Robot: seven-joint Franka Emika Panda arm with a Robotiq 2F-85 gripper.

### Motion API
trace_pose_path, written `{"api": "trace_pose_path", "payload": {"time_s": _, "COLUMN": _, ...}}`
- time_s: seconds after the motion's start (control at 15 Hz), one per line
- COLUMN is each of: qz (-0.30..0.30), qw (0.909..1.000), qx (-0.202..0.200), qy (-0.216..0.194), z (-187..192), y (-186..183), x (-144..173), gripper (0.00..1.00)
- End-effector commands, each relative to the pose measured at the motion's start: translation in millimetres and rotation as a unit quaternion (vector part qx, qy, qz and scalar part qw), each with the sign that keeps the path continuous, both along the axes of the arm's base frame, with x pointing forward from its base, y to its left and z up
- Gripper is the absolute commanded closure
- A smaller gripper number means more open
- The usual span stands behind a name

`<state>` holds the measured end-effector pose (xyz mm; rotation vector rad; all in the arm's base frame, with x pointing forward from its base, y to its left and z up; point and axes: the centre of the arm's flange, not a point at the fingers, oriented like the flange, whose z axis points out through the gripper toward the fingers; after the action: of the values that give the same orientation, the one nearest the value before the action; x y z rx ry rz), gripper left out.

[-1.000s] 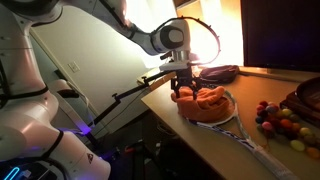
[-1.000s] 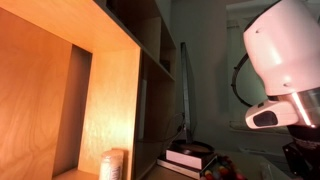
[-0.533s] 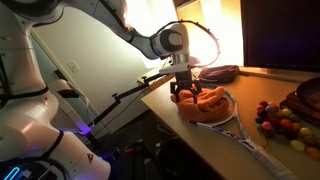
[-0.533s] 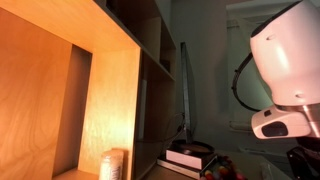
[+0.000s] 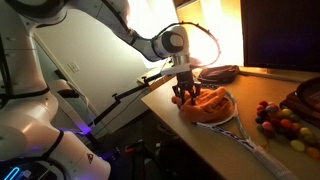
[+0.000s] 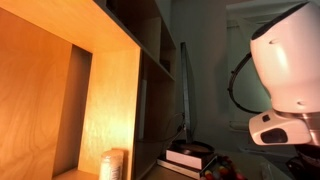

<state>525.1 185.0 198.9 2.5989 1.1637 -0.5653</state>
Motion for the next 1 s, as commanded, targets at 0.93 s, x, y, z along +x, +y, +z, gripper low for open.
{"api": "trace_pose_path", "payload": {"time_s": 0.93, "qz": 0.005, "qw": 0.9885, "qx": 0.016, "qy": -0.15, "z": 173.4, "y": 14.3, "x": 43.1, "gripper": 0.95}}
